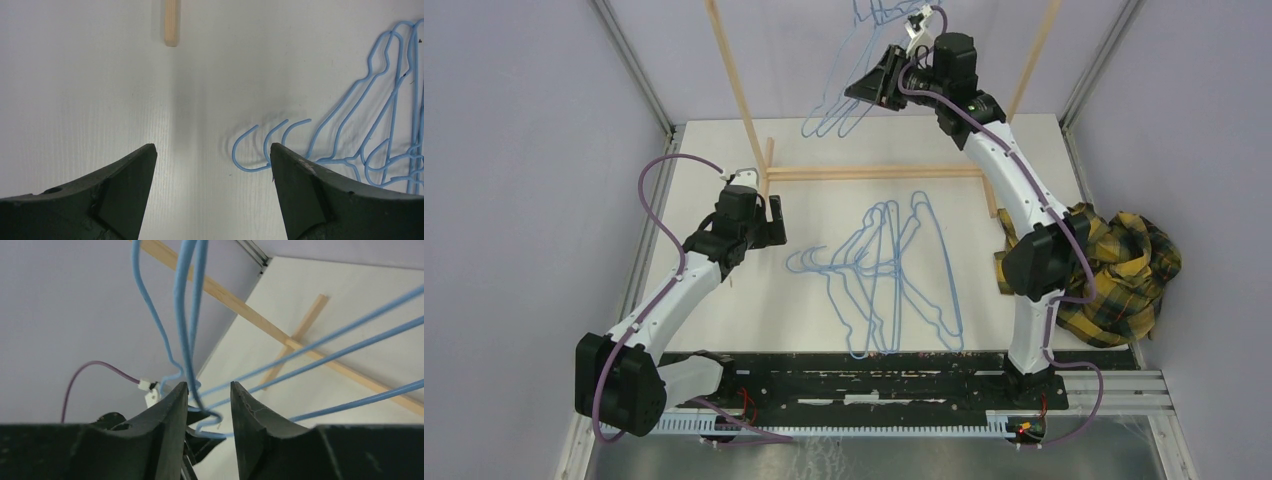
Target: Organize the hangers
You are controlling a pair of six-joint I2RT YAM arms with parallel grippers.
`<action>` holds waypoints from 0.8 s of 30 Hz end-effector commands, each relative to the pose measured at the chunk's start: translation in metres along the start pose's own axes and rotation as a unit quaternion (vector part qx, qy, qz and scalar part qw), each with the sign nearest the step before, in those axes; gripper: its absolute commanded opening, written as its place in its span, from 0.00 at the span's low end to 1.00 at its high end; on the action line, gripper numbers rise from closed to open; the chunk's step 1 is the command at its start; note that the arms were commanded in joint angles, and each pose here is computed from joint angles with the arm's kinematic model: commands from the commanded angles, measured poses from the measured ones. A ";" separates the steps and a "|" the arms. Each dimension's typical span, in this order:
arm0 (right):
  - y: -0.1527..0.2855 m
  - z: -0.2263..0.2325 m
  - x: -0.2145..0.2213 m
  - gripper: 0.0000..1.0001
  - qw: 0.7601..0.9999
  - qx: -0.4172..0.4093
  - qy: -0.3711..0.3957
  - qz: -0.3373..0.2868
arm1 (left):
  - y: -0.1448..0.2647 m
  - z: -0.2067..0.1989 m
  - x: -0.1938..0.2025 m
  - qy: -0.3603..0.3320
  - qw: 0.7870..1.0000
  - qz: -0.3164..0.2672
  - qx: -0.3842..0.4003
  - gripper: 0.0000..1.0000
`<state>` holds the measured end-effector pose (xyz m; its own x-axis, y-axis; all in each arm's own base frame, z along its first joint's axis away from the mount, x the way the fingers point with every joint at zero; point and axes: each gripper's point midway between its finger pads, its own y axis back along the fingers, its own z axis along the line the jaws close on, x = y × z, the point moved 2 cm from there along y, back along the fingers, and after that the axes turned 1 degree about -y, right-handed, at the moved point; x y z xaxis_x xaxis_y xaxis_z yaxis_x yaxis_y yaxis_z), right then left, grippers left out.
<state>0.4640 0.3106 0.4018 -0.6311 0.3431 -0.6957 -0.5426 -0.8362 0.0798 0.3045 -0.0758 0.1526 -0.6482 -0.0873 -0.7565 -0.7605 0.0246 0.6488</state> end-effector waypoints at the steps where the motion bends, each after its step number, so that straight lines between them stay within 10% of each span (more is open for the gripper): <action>1: 0.036 0.030 -0.009 0.50 0.998 0.019 0.060 -0.027 | 0.007 -0.002 -0.016 0.016 0.999 -0.033 0.003 0.91; 11: 0.101 0.052 -0.019 0.94 0.984 0.082 0.137 -0.084 | 0.005 -0.003 -0.014 0.017 0.999 -0.027 0.004 0.91; 17: 0.127 0.024 0.030 0.93 0.980 0.139 0.139 -0.024 | 0.004 -0.004 -0.014 0.017 1.000 -0.026 0.005 0.91; 24: 0.164 -0.052 0.191 0.83 0.954 0.230 0.128 0.146 | 0.000 -0.005 -0.011 0.014 1.000 -0.018 0.006 0.91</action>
<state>0.3229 0.2235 0.3358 -0.5492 0.1431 -0.8233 -0.6751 -0.6567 0.3361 0.3044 -0.0759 0.1528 -0.6477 -0.0875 -0.7569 -0.7610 0.0251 0.6483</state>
